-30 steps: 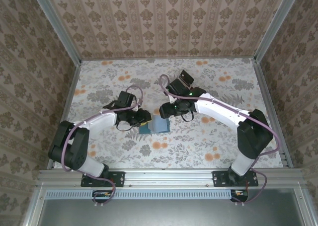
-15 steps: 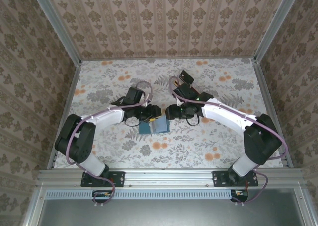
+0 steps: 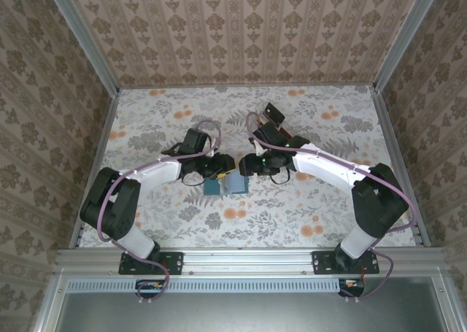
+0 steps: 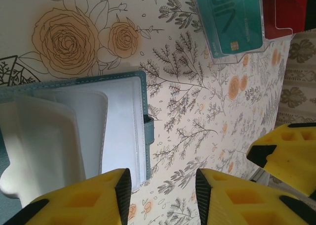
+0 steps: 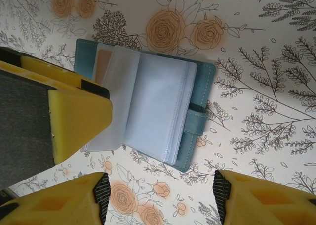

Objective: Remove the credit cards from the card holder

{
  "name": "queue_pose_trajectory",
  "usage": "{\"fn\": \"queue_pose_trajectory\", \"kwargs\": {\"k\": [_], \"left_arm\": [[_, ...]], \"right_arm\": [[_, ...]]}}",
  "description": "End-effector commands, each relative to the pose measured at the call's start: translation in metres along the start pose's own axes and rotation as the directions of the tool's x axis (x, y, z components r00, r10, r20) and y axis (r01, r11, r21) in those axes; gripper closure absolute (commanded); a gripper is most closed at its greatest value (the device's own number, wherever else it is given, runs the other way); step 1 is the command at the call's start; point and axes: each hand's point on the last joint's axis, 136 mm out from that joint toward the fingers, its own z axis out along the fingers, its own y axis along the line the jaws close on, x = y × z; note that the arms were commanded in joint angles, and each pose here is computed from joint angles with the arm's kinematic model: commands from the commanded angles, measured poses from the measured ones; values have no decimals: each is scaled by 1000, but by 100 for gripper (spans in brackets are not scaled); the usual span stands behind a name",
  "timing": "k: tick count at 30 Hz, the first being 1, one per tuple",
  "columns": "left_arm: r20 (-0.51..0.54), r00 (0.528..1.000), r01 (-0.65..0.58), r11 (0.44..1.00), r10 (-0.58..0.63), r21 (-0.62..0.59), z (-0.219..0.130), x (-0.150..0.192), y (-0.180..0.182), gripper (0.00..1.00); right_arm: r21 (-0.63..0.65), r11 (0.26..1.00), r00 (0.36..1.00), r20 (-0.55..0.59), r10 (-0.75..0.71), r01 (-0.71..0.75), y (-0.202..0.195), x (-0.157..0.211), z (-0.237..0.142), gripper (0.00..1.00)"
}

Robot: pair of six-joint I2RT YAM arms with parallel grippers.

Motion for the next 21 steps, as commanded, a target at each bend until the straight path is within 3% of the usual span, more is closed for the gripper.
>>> {"fn": "queue_pose_trajectory", "kwargs": {"k": [1,12,21], "left_arm": [[-26,1000,-17,1000,17,-3,3,0,-5,56],[-66,995,-75,997,77,32,12,4,-28,49],[8,995,-95,995,96,-43,-18,-3,-22,44]], "right_arm": [[-15,1000,999,25,24,-23,4,-6,-3,39],[42,998,992,113,47,-52,-9,-14,-19,39],[3,998,993,103,62,-62,-5,-13,-16,38]]}}
